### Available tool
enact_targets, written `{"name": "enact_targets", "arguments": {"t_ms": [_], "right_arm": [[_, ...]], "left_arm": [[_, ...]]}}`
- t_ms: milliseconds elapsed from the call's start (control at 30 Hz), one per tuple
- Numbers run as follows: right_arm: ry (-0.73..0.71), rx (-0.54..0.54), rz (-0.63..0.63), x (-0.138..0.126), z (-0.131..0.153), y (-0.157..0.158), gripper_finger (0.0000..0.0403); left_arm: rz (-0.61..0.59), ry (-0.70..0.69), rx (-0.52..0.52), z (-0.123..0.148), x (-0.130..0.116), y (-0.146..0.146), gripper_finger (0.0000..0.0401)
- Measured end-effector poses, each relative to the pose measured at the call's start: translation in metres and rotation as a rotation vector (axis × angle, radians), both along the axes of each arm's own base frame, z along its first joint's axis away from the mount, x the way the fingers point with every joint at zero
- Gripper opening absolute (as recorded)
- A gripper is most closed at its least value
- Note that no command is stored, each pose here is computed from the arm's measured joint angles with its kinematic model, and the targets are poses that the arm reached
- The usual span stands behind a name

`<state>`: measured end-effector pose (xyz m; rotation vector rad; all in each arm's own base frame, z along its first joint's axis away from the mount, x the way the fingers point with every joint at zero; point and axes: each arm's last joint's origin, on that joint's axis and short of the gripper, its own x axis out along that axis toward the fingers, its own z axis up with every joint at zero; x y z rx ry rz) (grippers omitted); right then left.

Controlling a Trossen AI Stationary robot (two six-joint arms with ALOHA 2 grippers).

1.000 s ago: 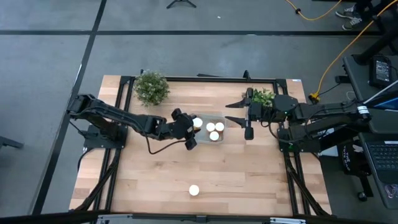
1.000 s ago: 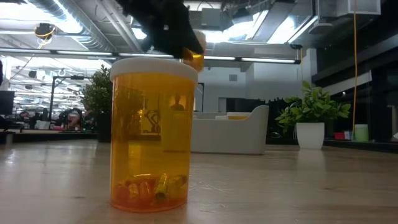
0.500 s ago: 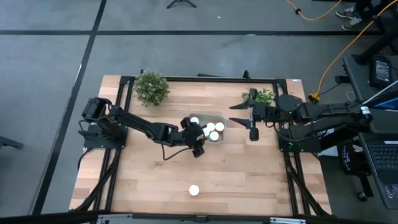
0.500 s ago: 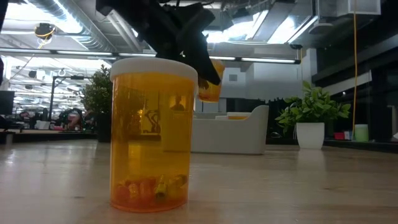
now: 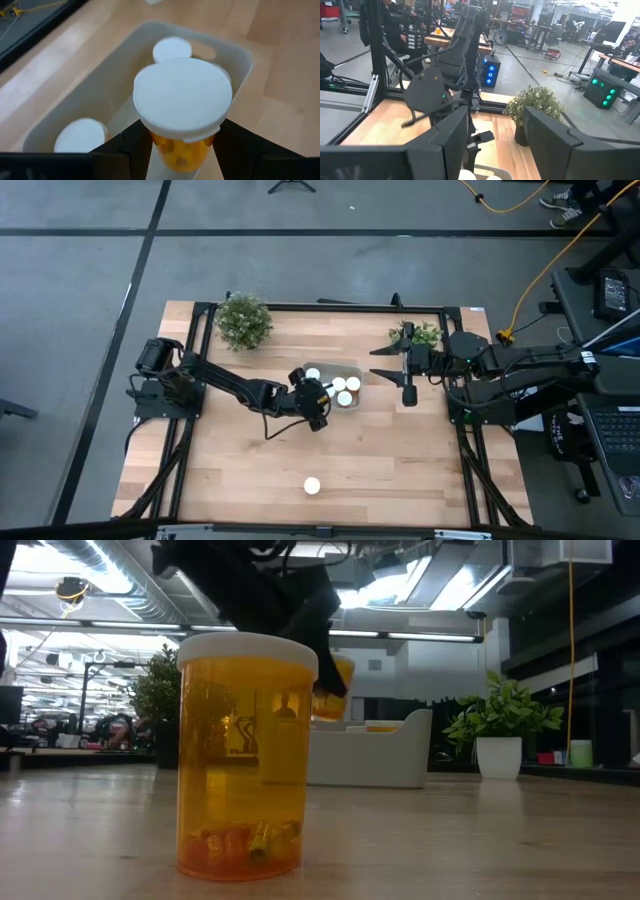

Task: Pick and place pill bottles into a basket
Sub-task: Adjust the orange pill bottle in the gray bin

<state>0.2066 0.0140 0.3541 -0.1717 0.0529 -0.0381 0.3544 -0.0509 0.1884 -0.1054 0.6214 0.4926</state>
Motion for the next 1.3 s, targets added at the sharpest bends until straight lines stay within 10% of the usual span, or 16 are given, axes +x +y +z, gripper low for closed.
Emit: {"name": "enact_targets", "arguments": {"t_ms": [1300], "right_arm": [[0.003,0.003,0.017,0.000,0.000,0.000,0.0194]], "left_arm": [[0.019,0.029,-0.042,-0.045,0.009,0.017,0.0178]]}}
